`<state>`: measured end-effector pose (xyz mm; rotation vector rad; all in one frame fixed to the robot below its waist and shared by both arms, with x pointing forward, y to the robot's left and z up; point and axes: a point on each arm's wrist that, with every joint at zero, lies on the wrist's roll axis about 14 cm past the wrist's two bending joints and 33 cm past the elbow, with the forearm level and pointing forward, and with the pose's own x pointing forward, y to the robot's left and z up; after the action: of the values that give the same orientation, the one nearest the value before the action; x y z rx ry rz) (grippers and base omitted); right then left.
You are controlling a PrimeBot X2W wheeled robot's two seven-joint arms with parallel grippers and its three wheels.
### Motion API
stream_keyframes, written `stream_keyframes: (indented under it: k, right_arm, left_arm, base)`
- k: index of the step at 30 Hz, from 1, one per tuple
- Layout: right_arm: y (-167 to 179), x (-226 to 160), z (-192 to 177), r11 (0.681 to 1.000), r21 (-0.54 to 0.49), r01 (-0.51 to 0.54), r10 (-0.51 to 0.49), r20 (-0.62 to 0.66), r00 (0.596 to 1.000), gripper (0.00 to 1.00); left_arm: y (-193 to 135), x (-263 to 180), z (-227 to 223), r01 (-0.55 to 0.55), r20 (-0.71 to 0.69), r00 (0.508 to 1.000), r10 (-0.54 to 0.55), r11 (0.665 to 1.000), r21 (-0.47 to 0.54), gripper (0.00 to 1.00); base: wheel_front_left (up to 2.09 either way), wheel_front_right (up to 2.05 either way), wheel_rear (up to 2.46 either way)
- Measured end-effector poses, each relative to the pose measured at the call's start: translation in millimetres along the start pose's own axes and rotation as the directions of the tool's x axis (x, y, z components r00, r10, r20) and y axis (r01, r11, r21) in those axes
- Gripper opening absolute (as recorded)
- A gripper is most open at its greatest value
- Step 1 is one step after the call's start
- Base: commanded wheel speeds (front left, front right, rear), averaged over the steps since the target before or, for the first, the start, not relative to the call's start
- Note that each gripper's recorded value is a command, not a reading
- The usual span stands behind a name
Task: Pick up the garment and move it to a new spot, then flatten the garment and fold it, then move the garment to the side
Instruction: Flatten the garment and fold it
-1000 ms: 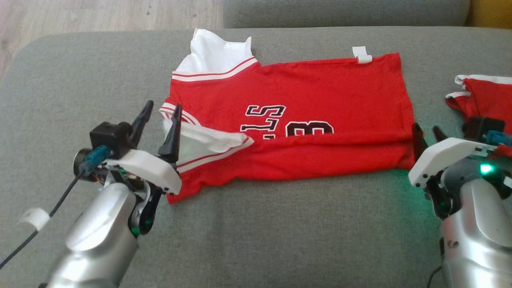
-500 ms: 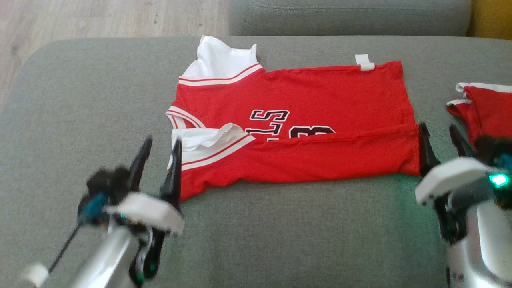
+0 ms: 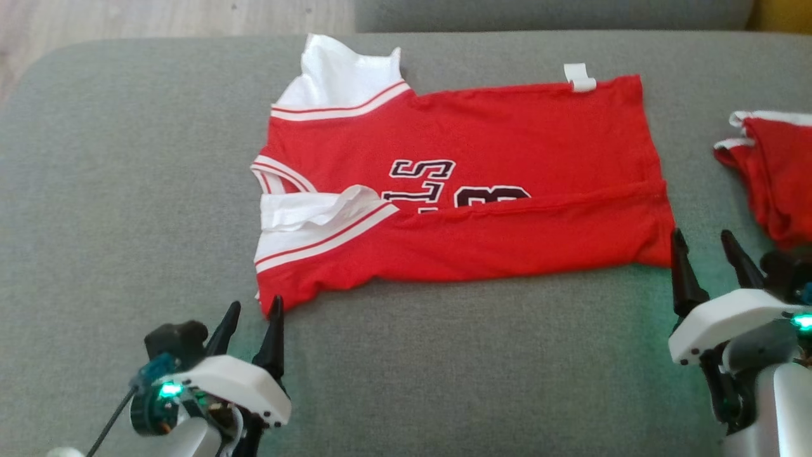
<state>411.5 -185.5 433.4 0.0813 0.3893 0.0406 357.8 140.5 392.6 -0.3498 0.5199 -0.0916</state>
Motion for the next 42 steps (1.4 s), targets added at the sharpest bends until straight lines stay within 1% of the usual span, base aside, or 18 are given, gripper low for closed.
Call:
stream_keyframes:
  k: [4, 7, 8, 11, 12, 13, 17, 21, 22, 23, 24, 25, 32, 34, 40, 42]
  right_arm:
    - [-3.8, 2.1, -5.4, 1.000, 0.001, 0.010, -0.010, -0.016, 1.000, 1.00]
    - [-6.7, 4.7, -8.4, 1.000, -0.001, 0.018, -0.018, -0.028, 0.999, 1.00]
    - [-7.8, 5.2, -10.7, 1.000, 0.000, 0.021, -0.021, -0.035, 0.999, 1.00]
    - [-10.2, 8.5, -19.4, 1.000, 0.006, 0.028, -0.028, -0.066, 0.997, 1.00]
    - [-11.1, 10.3, -20.8, 0.999, 0.009, 0.031, -0.030, -0.075, 0.997, 1.00]
    - [-11.6, 12.1, -21.1, 0.999, 0.011, 0.033, -0.032, -0.078, 0.996, 1.00]
    - [-9.9, 19.6, -28.1, 0.999, 0.020, 0.030, -0.027, -0.111, 0.993, 1.00]
    - [-2.3, 23.6, -48.2, 0.999, 0.032, 0.012, -0.005, -0.198, 0.980, 1.00]
    - [0.6, 23.7, -54.4, 0.999, 0.033, 0.004, 0.003, -0.222, 0.975, 0.82]
    - [5.1, 23.7, -63.5, 0.998, 0.057, -0.004, 0.018, -0.254, 0.967, 0.39]
    - [7.4, 24.8, -63.8, 0.997, 0.070, -0.009, 0.027, -0.256, 0.966, 0.14]
    - [9.7, 26.6, -61.9, 0.997, 0.078, -0.014, 0.034, -0.251, 0.967, 0.00]
    - [16.5, 35.8, -30.5, 0.994, 0.105, -0.035, 0.050, -0.144, 0.988, 0.00]
    - [15.3, 36.6, -17.3, 0.994, 0.105, -0.034, 0.045, -0.105, 0.993, 0.00]
    - [9.2, 27.3, 17.3, 0.995, 0.095, -0.028, 0.030, -0.011, 1.000, 0.00]
    - [6.5, 18.4, 16.0, 0.996, 0.087, -0.023, 0.024, -0.011, 1.000, 0.00]
  left_arm:
    - [1.6, 10.7, -13.9, -0.005, -0.072, 0.997, 0.004, 1.000, -0.010, 1.00]
    - [-2.9, 16.5, -21.5, 0.013, -0.114, 0.993, -0.015, 1.000, -0.017, 1.00]
    - [-4.0, 18.2, -22.0, 0.017, -0.118, 0.993, -0.019, 1.000, -0.018, 0.92]
    - [-3.7, 23.6, -20.9, 0.016, -0.122, 0.992, -0.018, 1.000, -0.019, 0.21]
    - [-4.4, 24.9, -20.4, 0.019, -0.121, 0.992, -0.021, 1.000, -0.020, 0.05]
    - [-6.8, 26.2, -19.4, 0.027, -0.117, 0.993, -0.029, 0.999, -0.024, 0.00]
    - [-8.5, 26.6, -16.0, 0.029, -0.084, 0.996, -0.032, 0.999, -0.036, 0.00]
    - [-6.4, 25.6, -7.1, 0.025, -0.042, 0.999, -0.026, 0.999, -0.032, 0.00]
    - [-6.7, 25.5, -3.2, 0.026, -0.028, 0.999, -0.027, 0.999, -0.029, 0.00]
    - [-8.9, 24.8, 6.8, 0.036, 0.003, 0.999, -0.036, 0.999, -0.025, 0.00]
    - [-10.6, 24.4, 13.1, 0.043, 0.023, 0.999, -0.043, 0.999, -0.017, 0.00]
    - [-12.5, 23.8, 19.7, 0.051, 0.045, 0.998, -0.050, 0.999, -0.013, 0.00]
    - [-23.2, 11.6, 55.1, 0.091, 0.137, 0.986, -0.096, 0.995, 0.046, 0.00]
    - [-26.3, 6.8, 66.7, 0.101, 0.162, 0.980, -0.112, 0.992, 0.078, 0.00]
    - [-39.5, -11.7, 97.8, 0.133, 0.212, 0.964, -0.163, 0.980, 0.151, 0.00]
    - [-44.0, -18.5, 99.3, 0.144, 0.211, 0.961, -0.177, 0.976, 0.161, 0.00]
  base:
    - [0.00, 0.00, 0.00]
    - [0.00, 0.00, 0.00]
    - [0.00, 0.00, 0.00]
    - [0.00, 0.00, 0.00]
    - [0.00, 0.00, 0.00]
    - [0.00, 0.00, 0.00]
    - [0.00, 0.00, 0.00]
    - [0.00, 0.00, 0.00]
    - [0.00, 0.00, 0.00]
    - [0.00, 0.00, 0.00]
    - [0.00, 0.00, 0.00]
    - [0.00, 0.00, 0.00]
    - [0.00, 0.00, 0.00]
    - [0.00, 0.00, 0.00]
    - [0.00, 0.00, 0.00]
    - [0.00, 0.00, 0.00]
